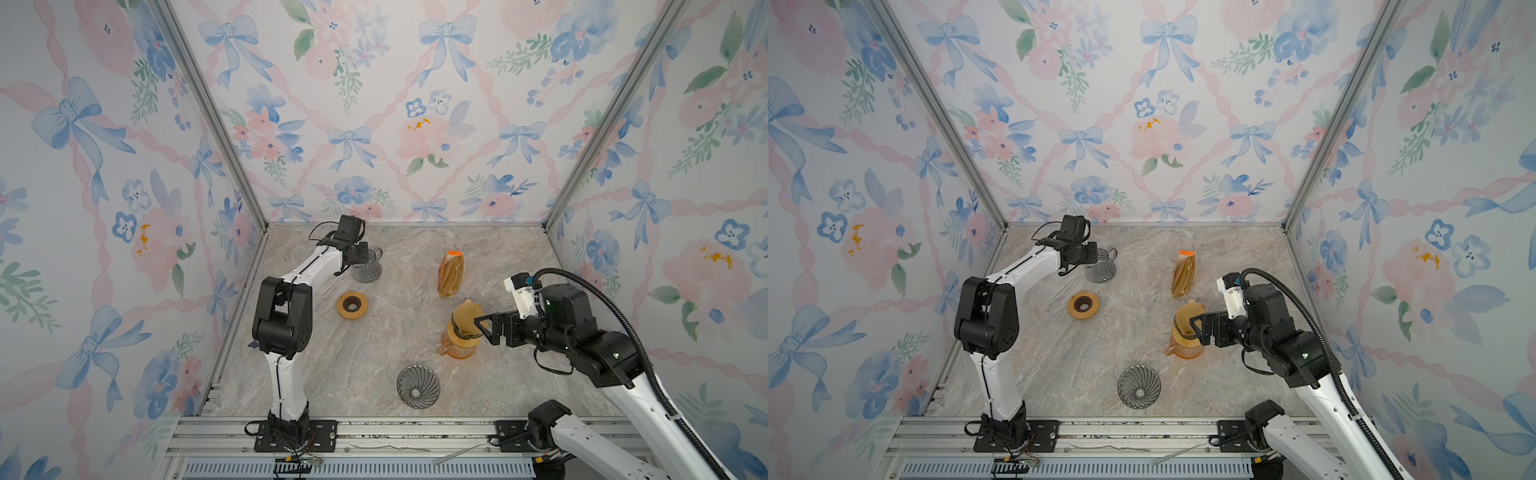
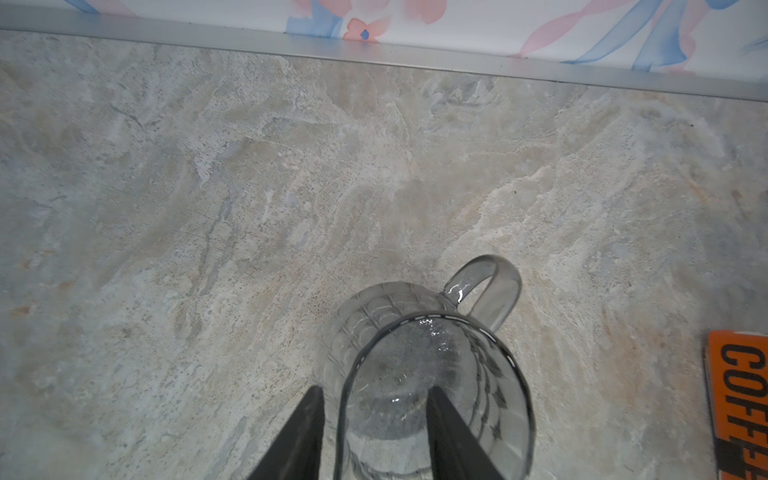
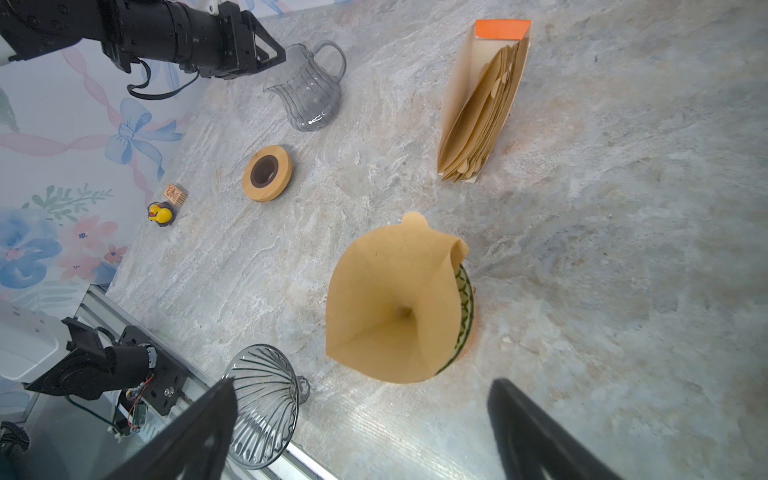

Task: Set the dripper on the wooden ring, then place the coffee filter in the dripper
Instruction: 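Move the left gripper to the clear glass pitcher and grasp it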

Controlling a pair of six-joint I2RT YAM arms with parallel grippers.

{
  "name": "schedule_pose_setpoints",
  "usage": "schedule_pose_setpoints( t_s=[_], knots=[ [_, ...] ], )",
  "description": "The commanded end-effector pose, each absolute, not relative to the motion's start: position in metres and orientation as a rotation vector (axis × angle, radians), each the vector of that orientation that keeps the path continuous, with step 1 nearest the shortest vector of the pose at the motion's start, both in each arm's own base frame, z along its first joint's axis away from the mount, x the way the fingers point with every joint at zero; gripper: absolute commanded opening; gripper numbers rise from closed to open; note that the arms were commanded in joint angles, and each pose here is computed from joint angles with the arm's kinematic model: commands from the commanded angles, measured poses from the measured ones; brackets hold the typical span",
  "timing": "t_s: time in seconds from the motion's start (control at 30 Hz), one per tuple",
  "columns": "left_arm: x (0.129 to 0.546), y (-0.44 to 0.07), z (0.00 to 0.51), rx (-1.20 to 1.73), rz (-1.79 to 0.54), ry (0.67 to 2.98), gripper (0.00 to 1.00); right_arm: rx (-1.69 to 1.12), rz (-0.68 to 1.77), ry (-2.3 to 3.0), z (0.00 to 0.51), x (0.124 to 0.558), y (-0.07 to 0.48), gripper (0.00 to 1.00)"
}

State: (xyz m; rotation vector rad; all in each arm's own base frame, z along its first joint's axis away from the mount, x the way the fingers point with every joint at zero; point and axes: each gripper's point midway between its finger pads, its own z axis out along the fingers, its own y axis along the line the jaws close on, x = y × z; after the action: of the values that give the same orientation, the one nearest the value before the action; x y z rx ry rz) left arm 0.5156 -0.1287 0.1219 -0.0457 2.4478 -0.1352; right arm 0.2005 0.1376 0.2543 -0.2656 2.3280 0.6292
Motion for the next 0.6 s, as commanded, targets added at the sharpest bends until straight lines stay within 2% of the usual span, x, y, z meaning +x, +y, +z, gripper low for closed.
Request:
schedule_pose_setpoints(
  t_s=[0.0,0.57],
  knots=[
    [0.517,-0.120,0.111,-0.037,-0.078,2.490,0.40,-0.260,0.622,2.315,0.264,0.196,0.135,0.96],
    [0.518,-0.116,0.095,-0.044,-0.048,2.528,0.21,-0.245,0.639,2.308,0.259,0.197,0.137,0.96]
  ],
)
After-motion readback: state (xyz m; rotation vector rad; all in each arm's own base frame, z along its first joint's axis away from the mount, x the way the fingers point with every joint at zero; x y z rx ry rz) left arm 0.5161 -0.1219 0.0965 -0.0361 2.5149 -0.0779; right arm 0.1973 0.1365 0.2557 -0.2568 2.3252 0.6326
